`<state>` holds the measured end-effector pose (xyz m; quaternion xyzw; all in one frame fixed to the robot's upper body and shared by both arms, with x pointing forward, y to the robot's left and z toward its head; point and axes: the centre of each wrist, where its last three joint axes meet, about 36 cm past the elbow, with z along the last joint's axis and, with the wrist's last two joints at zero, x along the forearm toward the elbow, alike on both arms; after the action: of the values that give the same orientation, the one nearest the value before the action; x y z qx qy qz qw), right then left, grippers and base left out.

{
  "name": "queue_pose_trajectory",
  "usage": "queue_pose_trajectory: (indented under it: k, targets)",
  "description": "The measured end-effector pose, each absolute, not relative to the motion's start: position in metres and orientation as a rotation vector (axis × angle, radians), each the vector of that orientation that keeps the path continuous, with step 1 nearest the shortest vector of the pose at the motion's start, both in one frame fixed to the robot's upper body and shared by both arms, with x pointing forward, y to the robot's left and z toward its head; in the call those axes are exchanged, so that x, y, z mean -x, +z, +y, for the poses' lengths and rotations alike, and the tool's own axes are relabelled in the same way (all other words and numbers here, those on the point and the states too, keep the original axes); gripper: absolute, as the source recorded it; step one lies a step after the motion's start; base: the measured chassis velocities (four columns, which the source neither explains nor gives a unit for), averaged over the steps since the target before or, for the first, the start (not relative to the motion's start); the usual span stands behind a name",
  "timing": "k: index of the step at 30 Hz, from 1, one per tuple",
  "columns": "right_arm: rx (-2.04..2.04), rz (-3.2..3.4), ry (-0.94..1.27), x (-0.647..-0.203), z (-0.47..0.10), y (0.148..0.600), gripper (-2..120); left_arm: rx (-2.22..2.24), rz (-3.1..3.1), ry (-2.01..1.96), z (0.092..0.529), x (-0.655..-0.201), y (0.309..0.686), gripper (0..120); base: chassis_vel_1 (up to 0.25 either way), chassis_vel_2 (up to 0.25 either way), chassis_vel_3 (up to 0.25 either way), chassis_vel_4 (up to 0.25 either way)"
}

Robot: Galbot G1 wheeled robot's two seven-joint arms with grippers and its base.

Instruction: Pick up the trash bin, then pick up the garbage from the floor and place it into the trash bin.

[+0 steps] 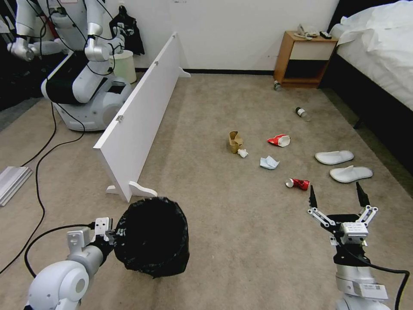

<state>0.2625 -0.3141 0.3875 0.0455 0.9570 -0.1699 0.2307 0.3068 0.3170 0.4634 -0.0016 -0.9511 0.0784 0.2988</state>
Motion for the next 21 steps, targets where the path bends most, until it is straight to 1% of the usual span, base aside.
queue_pose_trajectory:
  k: [1, 2, 3, 4, 5, 9, 15, 21]
  targets:
    - [-0.136, 2.633, -0.466, -0.263, -0.314, 0.386, 100, -0.025, -2.545, 0.213, 0.312, -0.303, 0.472, 1, 0.000, 0.000, 0.000, 0.000]
    - [-0.136, 2.633, -0.466, -0.263, -0.314, 0.386, 100, -0.025, -2.545, 0.213, 0.312, -0.303, 0.472, 1, 0.000, 0.000, 0.000, 0.000]
    - [-0.147, 2.633, -0.465, -0.263, -0.315, 0.386, 100, -0.048, -2.566, 0.220, 0.308, -0.298, 0.482, 1, 0.000, 0.000, 0.000, 0.000]
    - [-0.147, 2.633, -0.465, -0.263, -0.315, 0.386, 100, -0.048, -2.566, 0.220, 0.308, -0.298, 0.482, 1, 0.000, 0.000, 0.000, 0.000]
    - [-0.159, 2.633, -0.464, -0.262, -0.315, 0.385, 100, -0.072, -2.587, 0.229, 0.304, -0.294, 0.491, 1, 0.000, 0.000, 0.000, 0.000]
    - [-0.172, 2.632, -0.459, -0.262, -0.315, 0.385, 100, -0.113, -2.614, 0.230, 0.297, -0.282, 0.506, 1, 0.000, 0.000, 0.000, 0.000]
    - [-0.203, 2.628, -0.444, -0.262, -0.313, 0.385, 100, -0.139, -2.643, 0.204, 0.289, -0.269, 0.522, 1, 0.000, 0.000, 0.000, 0.000]
    - [-0.213, 2.629, -0.439, -0.262, -0.312, 0.385, 100, -0.157, -2.646, 0.195, 0.284, -0.261, 0.527, 1, 0.000, 0.000, 0.000, 0.000]
